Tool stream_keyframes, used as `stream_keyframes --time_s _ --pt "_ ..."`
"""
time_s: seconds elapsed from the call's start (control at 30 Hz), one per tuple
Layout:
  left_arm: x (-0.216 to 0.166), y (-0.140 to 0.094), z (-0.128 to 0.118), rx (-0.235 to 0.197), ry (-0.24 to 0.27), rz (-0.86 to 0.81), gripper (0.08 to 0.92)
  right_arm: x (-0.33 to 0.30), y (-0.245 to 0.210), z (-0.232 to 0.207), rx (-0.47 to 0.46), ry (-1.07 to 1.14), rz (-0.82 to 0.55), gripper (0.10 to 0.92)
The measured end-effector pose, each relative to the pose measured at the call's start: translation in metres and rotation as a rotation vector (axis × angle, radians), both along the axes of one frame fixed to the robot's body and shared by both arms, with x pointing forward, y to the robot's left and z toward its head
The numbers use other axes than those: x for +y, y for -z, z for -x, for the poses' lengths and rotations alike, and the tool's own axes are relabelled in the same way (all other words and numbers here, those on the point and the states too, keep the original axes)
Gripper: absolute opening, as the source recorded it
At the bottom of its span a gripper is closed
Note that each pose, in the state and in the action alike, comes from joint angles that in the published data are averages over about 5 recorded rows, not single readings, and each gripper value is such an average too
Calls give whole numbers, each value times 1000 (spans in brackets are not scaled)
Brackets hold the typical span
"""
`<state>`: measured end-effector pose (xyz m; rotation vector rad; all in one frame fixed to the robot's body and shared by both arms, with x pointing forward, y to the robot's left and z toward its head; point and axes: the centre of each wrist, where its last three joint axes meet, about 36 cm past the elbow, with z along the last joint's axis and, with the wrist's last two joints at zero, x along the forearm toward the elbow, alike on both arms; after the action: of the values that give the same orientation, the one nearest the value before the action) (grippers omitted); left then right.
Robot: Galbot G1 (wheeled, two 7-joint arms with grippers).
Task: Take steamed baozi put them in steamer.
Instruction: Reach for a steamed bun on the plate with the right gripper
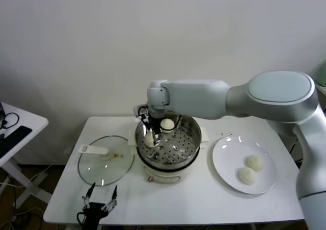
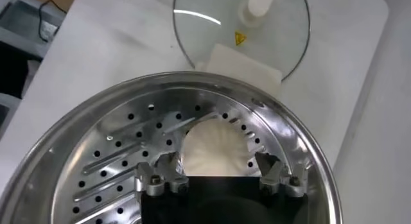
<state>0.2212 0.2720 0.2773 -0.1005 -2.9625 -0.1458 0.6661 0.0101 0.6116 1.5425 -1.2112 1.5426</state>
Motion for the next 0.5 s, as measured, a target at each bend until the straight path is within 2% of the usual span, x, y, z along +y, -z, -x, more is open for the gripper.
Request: stream_keyframes --time_s 0.23,0.5 --pt "0 0 2 5 4 -4 823 -33 -33 -2 27 -4 1 822" --pt "0 0 2 6 2 -4 823 -126 -67 1 53 33 54 823"
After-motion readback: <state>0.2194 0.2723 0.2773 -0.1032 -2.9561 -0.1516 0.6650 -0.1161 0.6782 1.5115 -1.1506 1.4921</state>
